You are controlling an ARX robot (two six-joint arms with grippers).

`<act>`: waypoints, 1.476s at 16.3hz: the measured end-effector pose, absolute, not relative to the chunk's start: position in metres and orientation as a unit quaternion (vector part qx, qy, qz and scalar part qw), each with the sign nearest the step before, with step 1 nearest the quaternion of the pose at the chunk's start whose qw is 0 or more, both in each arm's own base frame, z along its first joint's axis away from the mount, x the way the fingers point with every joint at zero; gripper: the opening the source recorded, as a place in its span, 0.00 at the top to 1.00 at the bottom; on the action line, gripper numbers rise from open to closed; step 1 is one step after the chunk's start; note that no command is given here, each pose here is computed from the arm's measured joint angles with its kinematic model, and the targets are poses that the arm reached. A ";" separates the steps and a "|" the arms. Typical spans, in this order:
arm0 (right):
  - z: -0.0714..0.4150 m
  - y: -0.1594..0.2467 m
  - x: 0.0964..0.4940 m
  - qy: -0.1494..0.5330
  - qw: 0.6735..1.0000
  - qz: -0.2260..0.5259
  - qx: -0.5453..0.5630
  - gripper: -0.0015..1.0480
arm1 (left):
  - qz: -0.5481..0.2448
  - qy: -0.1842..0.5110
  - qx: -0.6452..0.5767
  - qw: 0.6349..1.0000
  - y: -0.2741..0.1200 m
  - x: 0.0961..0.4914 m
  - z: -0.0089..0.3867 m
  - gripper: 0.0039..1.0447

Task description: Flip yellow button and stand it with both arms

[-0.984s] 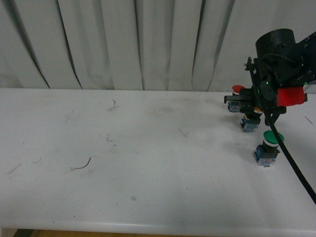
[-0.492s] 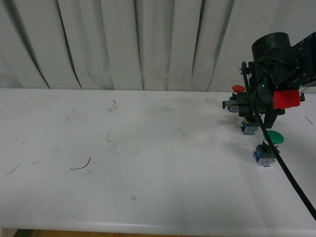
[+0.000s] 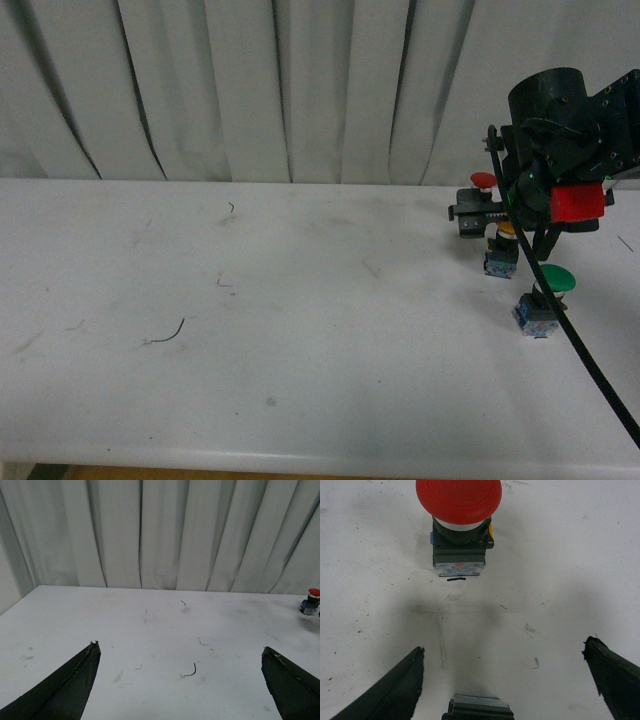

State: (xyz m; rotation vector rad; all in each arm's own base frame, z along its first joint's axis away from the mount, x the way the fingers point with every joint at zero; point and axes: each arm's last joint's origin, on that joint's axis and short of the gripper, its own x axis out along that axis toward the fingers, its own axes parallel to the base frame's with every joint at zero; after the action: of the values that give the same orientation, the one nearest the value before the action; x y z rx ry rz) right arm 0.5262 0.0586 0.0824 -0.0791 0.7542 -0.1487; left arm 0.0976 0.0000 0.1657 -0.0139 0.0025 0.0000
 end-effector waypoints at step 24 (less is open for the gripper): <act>0.199 0.016 0.122 0.006 1.000 0.001 0.001 0.98 | 0.000 0.001 -0.007 1.000 0.000 0.098 0.166 0.06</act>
State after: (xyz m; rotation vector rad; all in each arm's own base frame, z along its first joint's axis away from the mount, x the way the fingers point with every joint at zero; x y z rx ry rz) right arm 0.1218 0.0158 0.1987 0.0014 0.0111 0.0019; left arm 0.0976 0.0000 0.1657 -0.0139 0.0025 0.0000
